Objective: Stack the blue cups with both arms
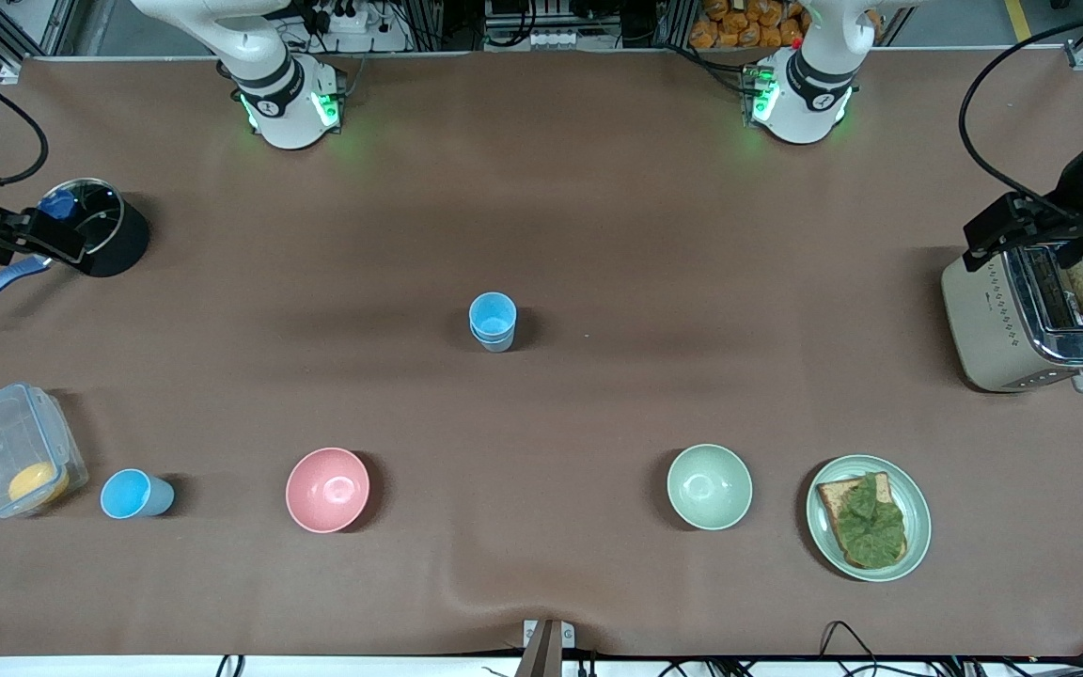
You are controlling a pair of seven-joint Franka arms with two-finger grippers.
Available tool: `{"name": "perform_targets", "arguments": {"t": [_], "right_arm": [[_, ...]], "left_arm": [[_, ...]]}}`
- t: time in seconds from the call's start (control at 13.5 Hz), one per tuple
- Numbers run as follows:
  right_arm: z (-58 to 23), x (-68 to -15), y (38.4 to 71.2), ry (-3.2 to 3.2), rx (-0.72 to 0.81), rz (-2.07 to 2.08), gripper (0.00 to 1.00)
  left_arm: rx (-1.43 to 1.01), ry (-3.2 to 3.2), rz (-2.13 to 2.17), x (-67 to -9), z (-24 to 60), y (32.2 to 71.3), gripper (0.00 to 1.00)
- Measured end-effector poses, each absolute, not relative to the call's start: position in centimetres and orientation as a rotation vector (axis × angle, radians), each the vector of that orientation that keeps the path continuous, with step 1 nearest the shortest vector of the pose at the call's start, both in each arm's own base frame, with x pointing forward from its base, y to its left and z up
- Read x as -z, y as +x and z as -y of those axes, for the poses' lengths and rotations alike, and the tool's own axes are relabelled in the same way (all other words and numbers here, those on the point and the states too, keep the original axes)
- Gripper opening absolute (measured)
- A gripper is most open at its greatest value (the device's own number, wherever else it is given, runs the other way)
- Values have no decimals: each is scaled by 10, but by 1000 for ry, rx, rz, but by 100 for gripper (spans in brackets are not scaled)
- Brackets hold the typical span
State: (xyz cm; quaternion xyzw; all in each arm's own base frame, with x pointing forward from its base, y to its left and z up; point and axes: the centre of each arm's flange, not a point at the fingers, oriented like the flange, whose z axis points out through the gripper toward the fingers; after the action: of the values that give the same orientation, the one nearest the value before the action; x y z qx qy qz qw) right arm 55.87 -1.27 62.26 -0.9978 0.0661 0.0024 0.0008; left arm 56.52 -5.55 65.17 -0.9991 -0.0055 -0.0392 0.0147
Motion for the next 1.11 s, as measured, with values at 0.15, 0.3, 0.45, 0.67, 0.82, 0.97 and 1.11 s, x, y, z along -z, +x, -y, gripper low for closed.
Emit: {"name": "perform_targets", "arguments": {"t": [0.15, 0.3, 0.45, 0.67, 0.82, 0.97, 1.11], "right_arm": [[13, -623, 559, -3133, -8, -207, 100], [13, -623, 559, -3133, -8, -207, 100], [13, -623, 559, -3133, -8, -207, 100], [13, -623, 559, -3133, -8, -207, 100], [13, -623, 559, -3133, -8, -207, 100], [13, -623, 559, -3133, -8, -207, 100], [13, -623, 559, -3133, -8, -207, 100]], "left_arm": [[103, -3108, -13, -646, 62, 564, 100], [80, -3105, -31, -642, 68, 563, 100], [59, -3103, -38, -640, 71, 561, 100], [50, -3102, -36, -638, 70, 561, 100], [50, -3102, -35, -638, 70, 561, 100], [50, -3102, -36, -638, 70, 561, 100], [50, -3102, -38, -638, 70, 561, 100]]}}
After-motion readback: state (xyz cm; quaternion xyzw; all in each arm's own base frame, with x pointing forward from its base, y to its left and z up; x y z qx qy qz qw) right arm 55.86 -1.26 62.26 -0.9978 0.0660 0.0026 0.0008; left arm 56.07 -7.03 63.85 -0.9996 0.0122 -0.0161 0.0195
